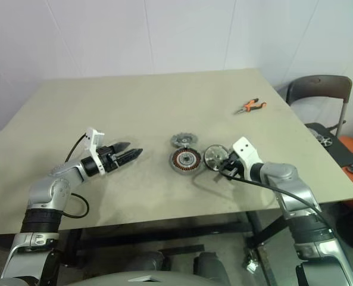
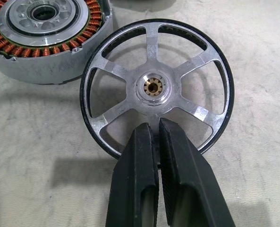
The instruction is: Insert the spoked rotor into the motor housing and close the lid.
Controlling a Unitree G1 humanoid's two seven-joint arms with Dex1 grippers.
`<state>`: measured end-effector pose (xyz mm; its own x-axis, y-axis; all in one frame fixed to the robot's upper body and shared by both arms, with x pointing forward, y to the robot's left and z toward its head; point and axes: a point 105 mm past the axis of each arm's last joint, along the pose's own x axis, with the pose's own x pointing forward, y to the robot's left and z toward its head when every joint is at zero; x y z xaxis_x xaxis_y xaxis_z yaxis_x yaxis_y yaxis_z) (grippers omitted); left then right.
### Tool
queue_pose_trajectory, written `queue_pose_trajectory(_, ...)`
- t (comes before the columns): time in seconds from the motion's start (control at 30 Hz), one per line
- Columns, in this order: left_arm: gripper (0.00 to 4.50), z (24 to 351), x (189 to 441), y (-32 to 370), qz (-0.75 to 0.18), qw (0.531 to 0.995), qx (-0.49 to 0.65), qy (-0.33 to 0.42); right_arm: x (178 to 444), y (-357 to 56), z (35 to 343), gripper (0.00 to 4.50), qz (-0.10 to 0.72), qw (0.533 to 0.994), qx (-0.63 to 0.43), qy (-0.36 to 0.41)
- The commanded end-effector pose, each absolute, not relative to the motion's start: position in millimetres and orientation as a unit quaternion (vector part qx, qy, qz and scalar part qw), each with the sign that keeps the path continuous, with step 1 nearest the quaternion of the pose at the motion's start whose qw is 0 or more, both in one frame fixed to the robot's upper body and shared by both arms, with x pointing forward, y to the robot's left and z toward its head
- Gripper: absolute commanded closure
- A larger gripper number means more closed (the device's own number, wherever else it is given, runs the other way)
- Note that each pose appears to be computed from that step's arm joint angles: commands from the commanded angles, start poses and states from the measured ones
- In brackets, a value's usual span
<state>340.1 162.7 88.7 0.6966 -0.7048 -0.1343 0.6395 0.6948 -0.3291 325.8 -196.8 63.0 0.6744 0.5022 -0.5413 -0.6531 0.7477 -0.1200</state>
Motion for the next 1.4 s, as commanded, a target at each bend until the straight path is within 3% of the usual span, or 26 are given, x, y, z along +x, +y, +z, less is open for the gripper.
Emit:
queue_pose_trajectory(0.03,0.00,99.2,342.1,163.6,-0.372,0.915,-0.117,0.106,330.5,-192.6,70.3,4.49,0.325,0.904,-0.157,0.229)
queue_pose_trajectory(0.27,0.00,100.4,342.2,163.5,-0.374,0.914,-0.116,0.106,333.4,-194.8,76.4,4.49,0.315,0.911,-0.148,0.223)
queue_pose_trajectory(0.53,0.00,99.0,341.8,161.6,-0.376,0.912,-0.122,0.106,311.6,-191.3,92.3,4.49,0.377,0.888,-0.113,0.237)
queue_pose_trajectory(0.77,0.00,100.4,343.7,161.2,-0.374,0.913,-0.124,0.104,314.6,-191.6,103.2,4.49,0.376,0.892,-0.106,0.229)
queue_pose_trajectory(1.03,0.00,101.7,345.3,157.5,-0.378,0.912,-0.126,0.102,323.4,-146.3,144.9,4.49,0.446,0.876,-0.044,0.180)
queue_pose_trajectory(1.27,0.00,100.8,344.2,154.4,-0.379,0.911,-0.129,0.100,325.4,-119.1,136.6,4.49,0.493,0.845,-0.065,0.197)
queue_pose_trajectory(1.4,0.00,99.2,340.7,157.8,-0.374,0.913,-0.130,0.100,328.8,-123.6,120.6,4.49,0.490,0.839,-0.073,0.224)
